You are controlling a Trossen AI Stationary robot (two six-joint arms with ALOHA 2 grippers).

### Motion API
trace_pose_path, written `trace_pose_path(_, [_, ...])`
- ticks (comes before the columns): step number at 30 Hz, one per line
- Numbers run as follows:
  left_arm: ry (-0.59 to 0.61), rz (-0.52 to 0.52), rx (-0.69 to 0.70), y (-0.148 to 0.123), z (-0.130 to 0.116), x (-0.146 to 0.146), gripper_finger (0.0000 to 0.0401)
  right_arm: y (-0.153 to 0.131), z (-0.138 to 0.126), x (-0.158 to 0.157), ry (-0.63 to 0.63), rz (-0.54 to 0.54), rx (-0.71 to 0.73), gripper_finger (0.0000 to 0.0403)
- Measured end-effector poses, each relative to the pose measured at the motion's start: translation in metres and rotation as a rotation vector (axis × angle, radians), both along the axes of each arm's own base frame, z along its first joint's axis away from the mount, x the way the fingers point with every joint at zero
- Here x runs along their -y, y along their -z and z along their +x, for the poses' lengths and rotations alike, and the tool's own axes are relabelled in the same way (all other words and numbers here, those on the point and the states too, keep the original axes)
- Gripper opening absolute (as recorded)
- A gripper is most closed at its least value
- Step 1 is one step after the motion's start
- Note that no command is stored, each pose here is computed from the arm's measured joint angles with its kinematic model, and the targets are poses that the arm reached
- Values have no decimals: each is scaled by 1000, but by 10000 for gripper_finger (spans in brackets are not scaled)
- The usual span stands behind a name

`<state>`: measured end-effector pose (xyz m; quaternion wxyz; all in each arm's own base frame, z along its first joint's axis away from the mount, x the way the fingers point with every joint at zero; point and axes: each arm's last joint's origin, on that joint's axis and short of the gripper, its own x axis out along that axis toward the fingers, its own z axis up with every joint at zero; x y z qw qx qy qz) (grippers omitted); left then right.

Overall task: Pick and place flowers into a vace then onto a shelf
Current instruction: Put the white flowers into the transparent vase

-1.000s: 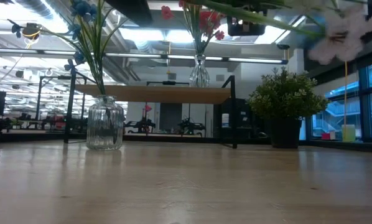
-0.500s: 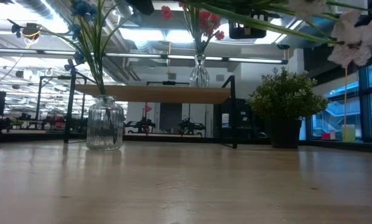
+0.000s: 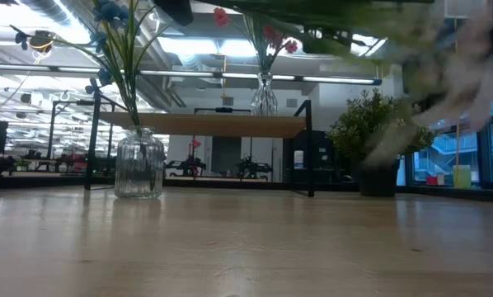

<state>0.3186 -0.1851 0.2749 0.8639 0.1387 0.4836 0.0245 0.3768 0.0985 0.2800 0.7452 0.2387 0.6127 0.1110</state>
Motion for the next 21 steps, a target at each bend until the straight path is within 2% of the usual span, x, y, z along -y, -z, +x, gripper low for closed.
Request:
trace_pose_path(5, [-1,-6,-11,0,-1,0,7,-12,-1,3,-17,-90,31,163])
trace_pose_path(9, [-11,-68,-42,-2,-3,-2,7,-37,-3,8,7,-259,98,210])
trace_pose_path(12, [-27,-120,-12,-15,-8,-7,7,-62,-12,7,13,-387,210,230])
trace_pose_path(16, [-26,-179,81,-42,-18,-14,7,-91,-36,0,29,-533,360,238])
trace_pose_path(18, [-8,-227,168,-60,-23,-17,7,-100,-47,-4,21,-565,416,238])
trace_pose_path(21, [64,-290,300,-87,-30,-21,7,-110,-59,-12,18,-557,514,238])
